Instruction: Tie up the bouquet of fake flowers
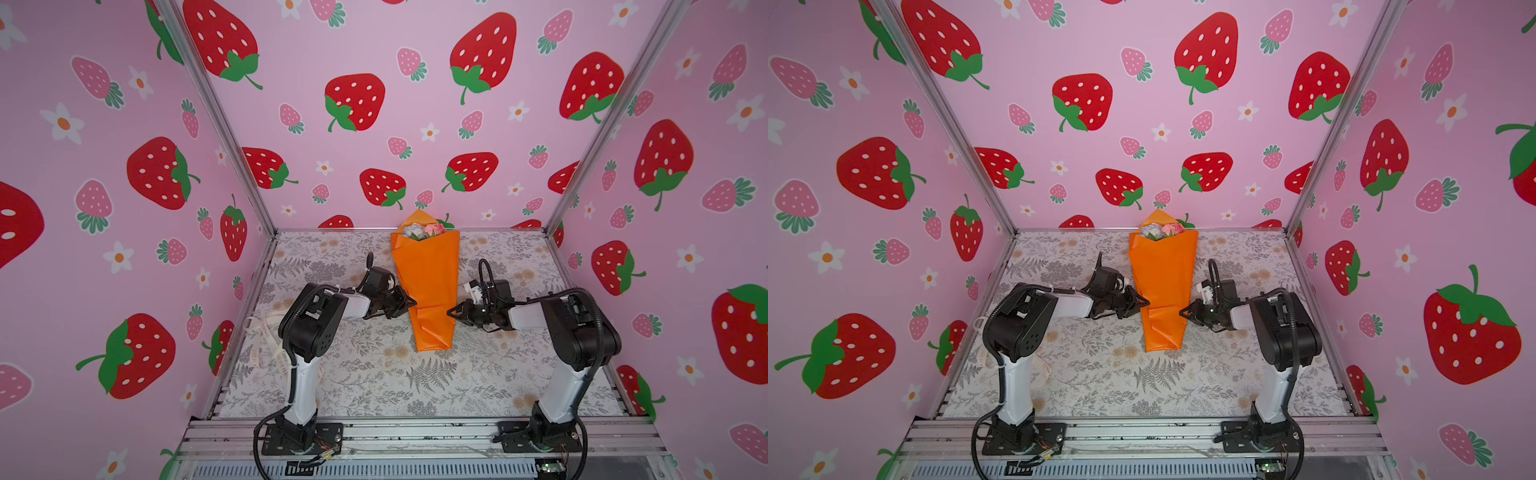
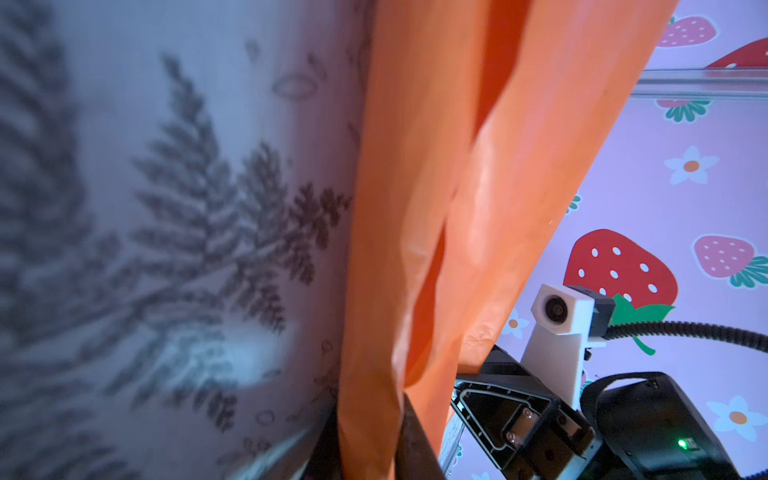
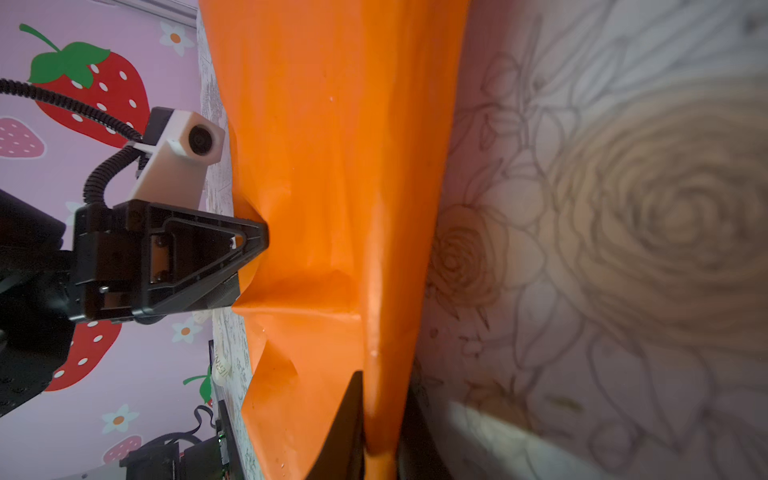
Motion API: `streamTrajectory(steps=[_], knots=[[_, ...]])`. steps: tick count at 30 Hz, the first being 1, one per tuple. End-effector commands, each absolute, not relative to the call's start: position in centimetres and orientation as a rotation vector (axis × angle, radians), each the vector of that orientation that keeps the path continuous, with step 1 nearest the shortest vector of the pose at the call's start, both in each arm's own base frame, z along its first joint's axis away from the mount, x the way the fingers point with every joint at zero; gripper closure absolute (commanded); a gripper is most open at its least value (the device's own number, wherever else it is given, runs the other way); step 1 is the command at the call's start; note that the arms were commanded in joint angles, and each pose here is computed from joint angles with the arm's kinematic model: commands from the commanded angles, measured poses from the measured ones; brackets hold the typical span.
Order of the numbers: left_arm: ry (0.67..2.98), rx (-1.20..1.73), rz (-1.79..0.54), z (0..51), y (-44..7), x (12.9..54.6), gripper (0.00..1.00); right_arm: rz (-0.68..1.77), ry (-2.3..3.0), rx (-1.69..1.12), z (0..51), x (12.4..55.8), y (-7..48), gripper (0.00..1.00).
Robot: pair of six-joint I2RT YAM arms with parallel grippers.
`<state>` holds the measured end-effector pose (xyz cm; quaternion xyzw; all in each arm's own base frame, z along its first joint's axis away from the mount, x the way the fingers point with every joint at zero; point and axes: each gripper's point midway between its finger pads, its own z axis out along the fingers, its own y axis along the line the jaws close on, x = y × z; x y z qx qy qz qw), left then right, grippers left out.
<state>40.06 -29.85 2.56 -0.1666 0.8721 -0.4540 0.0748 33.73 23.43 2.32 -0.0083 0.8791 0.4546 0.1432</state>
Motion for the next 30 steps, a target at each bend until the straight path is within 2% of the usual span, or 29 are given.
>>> streamTrajectory(steps=[1, 7, 11, 13, 15, 19, 22, 27, 30], knots=[[2.657, -0.528, -1.345, 1.1, -29.5, 41.0, 0.79, 1.335, 2.491, 0.014, 2.8, 36.0, 24.1, 0.86], [2.636, -0.510, -1.350, 1.6, -29.8, 43.7, 0.80, 1.309, 2.472, 0.017, 2.7, 38.4, 24.5, 0.87], [2.623, -0.518, -1.353, 1.8, -30.0, 44.5, 0.79, 1.280, 2.487, 0.023, 2.6, 39.0, 24.2, 0.84], [2.600, -0.496, -1.353, 2.5, -29.9, 44.3, 0.69, 1.227, 2.500, -0.003, 2.8, 39.2, 23.7, 0.80], [2.597, -0.477, -1.300, 3.4, -28.9, 43.7, 0.64, 1.180, 2.531, -0.019, 3.2, 38.9, 22.9, 0.72], [2.590, -0.473, -1.185, 5.3, -26.4, 42.3, 0.42, 1.007, 2.515, -0.007, 5.3, 37.9, 19.9, 0.58], [2.601, -0.455, -1.098, 6.4, -24.8, 40.9, 0.34, 0.873, 2.475, 0.039, 7.3, 37.3, 17.4, 0.52], [2.586, -0.439, -1.045, 8.2, -22.9, 37.8, 0.33, 0.820, 2.348, 0.019, 11.6, 35.7, 16.1, 0.51], [2.622, -0.456, -0.831, 8.7, -19.3, 35.4, 0.33, 0.821, 2.245, 0.008, 14.6, 34.4, 15.5, 0.51]])
